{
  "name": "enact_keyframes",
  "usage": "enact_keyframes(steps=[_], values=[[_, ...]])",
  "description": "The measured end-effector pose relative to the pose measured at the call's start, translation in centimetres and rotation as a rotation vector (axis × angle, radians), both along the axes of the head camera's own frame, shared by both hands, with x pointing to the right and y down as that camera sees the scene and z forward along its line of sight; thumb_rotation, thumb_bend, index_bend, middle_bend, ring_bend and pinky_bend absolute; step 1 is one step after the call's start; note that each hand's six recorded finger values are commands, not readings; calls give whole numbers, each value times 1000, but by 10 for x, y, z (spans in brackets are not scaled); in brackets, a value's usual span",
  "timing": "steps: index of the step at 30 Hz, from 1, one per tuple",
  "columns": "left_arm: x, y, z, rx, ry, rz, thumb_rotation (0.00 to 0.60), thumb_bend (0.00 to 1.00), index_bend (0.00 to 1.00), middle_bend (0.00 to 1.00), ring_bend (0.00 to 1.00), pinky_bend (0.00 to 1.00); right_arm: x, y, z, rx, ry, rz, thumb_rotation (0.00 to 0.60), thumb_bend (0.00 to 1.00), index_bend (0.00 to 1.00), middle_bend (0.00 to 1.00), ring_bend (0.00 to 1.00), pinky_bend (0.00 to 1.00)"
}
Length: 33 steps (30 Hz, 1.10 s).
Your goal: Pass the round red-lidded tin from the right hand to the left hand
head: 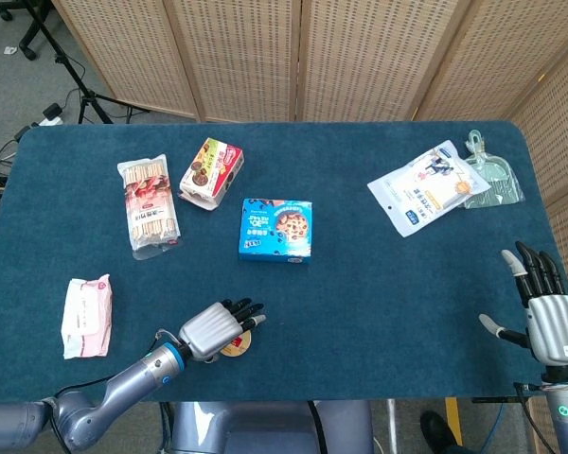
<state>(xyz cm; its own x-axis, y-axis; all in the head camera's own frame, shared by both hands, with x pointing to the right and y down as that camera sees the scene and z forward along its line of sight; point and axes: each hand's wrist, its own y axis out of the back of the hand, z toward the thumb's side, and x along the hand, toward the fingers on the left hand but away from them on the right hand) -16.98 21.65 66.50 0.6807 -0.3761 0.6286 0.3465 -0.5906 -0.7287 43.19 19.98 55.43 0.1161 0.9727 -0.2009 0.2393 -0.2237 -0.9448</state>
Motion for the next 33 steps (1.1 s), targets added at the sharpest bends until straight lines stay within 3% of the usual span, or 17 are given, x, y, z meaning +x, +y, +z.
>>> enact_keyframes(steps=[8,13,19,24,29,33], values=[[0,1,6,-6,1,-17,600,297,408,352,315,480,1,0,1,-2,2,5,600,0,0,0,0,0],[-3,-12,0,20,17,-51,600,300,413,354,317,480,2,-1,1,-3,6,8,600,0,0,0,0,0],[-20,-63,-21,103,41,-167,600,299,449,369,322,480,5,-1,-1,1,6,18,600,0,0,0,0,0],[-48,-131,-40,202,36,-317,600,296,453,370,323,480,7,-2,1,-1,13,26,600,0,0,0,0,0],[-69,-176,-36,263,-10,-408,600,297,467,375,323,480,11,-4,3,-8,26,43,600,0,0,0,0,0],[-75,-198,-25,259,-31,-474,600,296,469,376,323,480,13,-5,5,-13,39,46,600,0,0,0,0,0]])
